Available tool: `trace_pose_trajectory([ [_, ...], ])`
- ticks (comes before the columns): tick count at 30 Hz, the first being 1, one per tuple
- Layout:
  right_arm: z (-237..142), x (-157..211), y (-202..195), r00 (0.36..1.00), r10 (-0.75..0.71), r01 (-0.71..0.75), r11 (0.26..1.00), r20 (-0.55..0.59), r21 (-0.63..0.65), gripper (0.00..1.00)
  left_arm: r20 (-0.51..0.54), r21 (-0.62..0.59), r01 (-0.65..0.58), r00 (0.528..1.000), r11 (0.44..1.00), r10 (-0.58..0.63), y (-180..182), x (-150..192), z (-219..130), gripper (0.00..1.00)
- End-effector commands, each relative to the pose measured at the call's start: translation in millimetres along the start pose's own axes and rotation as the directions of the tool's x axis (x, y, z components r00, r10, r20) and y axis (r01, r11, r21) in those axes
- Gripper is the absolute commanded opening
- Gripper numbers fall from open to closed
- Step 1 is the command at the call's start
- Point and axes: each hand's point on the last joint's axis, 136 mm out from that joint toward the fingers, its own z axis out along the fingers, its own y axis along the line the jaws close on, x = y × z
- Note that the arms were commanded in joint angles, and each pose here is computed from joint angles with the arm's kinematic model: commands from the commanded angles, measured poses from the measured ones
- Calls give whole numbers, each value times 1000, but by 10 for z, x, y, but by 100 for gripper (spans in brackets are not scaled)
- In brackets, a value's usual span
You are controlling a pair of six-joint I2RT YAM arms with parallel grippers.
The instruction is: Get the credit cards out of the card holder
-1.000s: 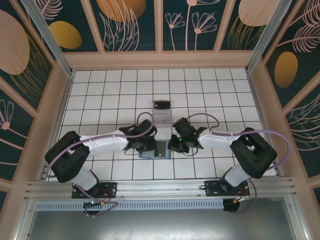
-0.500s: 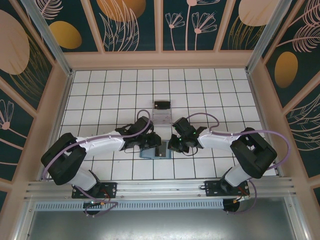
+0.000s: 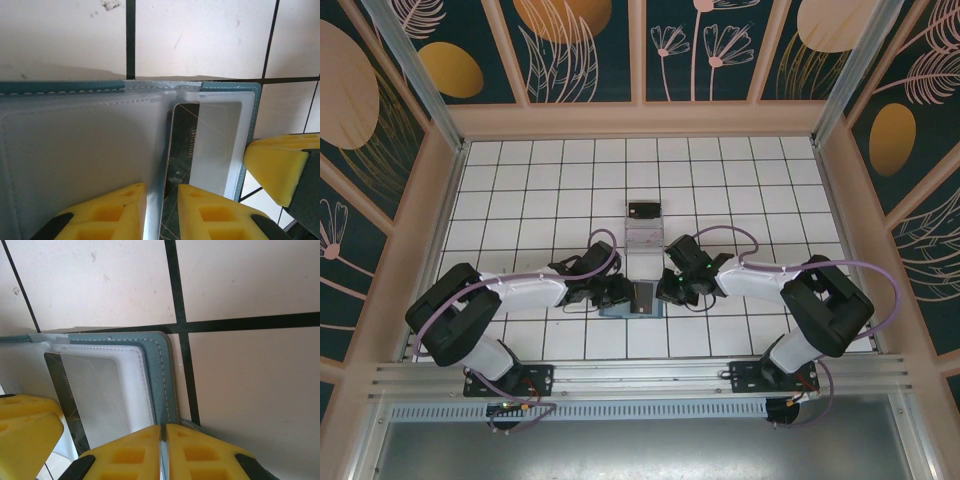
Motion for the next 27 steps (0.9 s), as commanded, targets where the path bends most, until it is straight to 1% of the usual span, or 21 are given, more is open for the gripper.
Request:
trace_pose_trajectory([
  [1, -32, -30, -51, 1000, 10, -11, 999, 10, 33, 13, -26, 9, 12, 1000, 1000, -12, 34, 51, 45, 26],
  [10, -36, -33, -44, 1000, 11, -12, 999, 9, 32, 13, -45, 32, 10, 999, 999, -9, 9, 81, 74, 25],
  [13, -49, -34, -27, 1000, 9, -10, 1000, 11, 30, 13, -33, 25, 7, 999, 1000, -6, -8, 58, 28, 25],
  [16, -81, -48, 5, 1000, 7, -7, 1000, 17, 23, 13, -8, 29, -5, 1000, 1000, 5, -88, -4, -64, 25],
  [19, -126, -69, 52, 1000, 5, -6, 1000, 27, 17, 15, 8, 42, -20, 1000, 999, 19, -197, -49, -160, 26],
  [23, -186, -95, 139, 999, -4, 4, 1000, 38, 1, 17, -7, 103, -24, 1000, 994, 25, -378, -55, -207, 27],
  [27, -176, -95, 188, 999, -10, 10, 1000, 32, -11, 17, -34, 161, -12, 999, 987, 18, -486, -36, -162, 27],
])
